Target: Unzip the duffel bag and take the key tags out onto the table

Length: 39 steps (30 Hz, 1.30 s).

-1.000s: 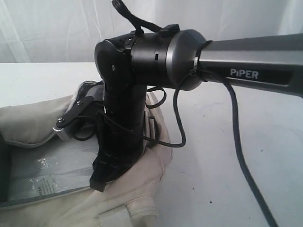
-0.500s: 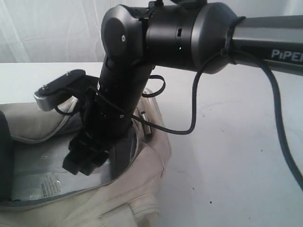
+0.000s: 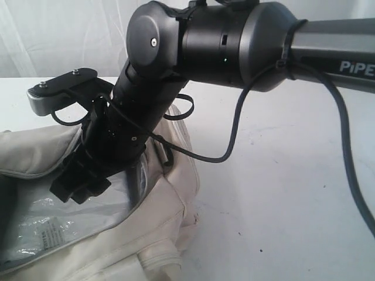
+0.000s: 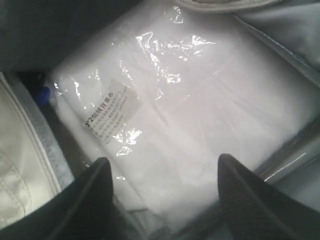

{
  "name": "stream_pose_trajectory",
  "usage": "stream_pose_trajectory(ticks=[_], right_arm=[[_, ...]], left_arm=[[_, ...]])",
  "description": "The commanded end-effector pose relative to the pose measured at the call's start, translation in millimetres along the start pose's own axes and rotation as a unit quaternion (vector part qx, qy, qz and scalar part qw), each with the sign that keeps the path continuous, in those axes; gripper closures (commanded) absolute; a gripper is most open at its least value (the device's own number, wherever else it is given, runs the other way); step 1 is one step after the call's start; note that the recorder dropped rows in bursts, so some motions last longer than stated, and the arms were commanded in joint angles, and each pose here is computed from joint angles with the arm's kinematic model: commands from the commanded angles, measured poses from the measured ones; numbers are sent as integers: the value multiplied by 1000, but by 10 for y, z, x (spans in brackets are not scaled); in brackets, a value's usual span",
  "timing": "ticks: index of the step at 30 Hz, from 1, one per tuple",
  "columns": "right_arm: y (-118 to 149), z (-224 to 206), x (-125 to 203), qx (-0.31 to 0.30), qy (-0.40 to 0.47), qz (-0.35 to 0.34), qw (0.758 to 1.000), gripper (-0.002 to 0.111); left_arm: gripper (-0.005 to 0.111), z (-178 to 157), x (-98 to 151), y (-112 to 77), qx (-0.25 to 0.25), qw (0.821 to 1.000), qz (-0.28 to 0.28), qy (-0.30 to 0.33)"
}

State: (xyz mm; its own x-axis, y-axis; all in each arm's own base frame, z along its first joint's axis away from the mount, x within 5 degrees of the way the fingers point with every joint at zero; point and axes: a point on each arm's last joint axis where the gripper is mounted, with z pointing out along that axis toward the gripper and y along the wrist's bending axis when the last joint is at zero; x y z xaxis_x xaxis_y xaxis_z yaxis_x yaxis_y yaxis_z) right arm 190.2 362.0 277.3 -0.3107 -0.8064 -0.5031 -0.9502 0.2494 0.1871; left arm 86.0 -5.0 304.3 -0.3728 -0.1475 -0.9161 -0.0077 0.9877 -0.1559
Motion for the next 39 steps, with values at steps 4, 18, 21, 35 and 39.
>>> stream_pose_trajectory(ticks=[4,18,21,35,39], right_arm=[[16,-54,20,-6,6,-28,1000,51],[12,-54,11,-4,0,-66,998,51],[12,-54,11,-4,0,-72,997,51],[5,-54,1,0,-4,-84,996,51],[-5,-37,16,3,0,-88,996,51]], left_arm=[[26,54,141,-197,99,990,38,98],[26,793,443,-241,78,971,87,209],[33,908,514,-205,61,960,128,241],[107,947,540,-26,-16,931,227,286],[107,895,282,11,-62,936,236,253]])
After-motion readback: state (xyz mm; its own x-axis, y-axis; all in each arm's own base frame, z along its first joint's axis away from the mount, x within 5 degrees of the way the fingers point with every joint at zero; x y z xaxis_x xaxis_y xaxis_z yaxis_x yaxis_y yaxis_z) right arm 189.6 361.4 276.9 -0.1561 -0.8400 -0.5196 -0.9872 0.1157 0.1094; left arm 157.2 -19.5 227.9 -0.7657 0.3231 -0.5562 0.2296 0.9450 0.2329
